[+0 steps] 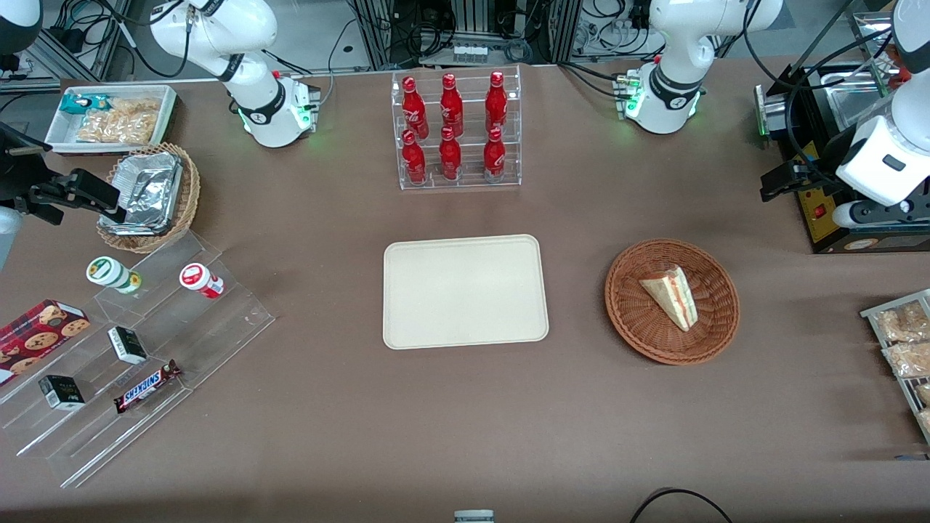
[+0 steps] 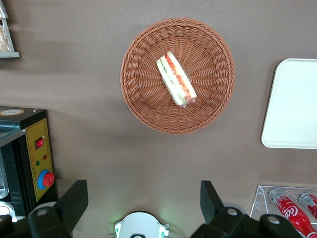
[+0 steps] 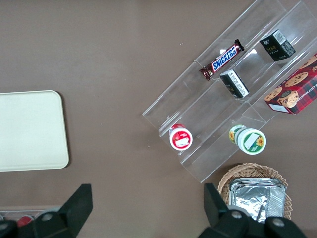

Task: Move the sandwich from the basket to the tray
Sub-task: 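Move the left gripper over the wrapped sandwich in the wicker basket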

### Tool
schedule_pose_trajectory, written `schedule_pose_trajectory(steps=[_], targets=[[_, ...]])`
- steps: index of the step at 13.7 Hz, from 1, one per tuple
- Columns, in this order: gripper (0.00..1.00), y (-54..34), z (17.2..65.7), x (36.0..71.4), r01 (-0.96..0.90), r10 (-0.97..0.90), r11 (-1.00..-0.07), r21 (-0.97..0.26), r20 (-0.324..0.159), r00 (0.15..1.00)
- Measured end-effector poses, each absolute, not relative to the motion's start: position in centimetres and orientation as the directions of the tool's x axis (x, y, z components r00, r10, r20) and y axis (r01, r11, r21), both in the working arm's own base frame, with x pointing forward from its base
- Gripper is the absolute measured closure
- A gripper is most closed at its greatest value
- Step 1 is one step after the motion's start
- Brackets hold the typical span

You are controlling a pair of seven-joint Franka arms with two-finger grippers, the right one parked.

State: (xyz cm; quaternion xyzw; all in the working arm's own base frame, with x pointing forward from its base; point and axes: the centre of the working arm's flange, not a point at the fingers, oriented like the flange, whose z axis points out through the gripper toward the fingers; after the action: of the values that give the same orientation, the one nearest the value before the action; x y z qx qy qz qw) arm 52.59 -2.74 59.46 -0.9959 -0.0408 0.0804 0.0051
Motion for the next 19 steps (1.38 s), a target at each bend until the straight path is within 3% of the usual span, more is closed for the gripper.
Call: schedule_pose_trajectory(steps=[6,12,19], targets=[[0.00,-2.8,57.9,53.5,0.080,0.082,-0.997,-0.019,-0.180,0.980],[0.00,-2.9,50.6,56.4,0.077,0.083,-0.997,-0.031,-0.290,0.953],[0.00,-4.0,42.1,58.3,0.062,0.066,-0.998,-0.025,-0.255,0.965]])
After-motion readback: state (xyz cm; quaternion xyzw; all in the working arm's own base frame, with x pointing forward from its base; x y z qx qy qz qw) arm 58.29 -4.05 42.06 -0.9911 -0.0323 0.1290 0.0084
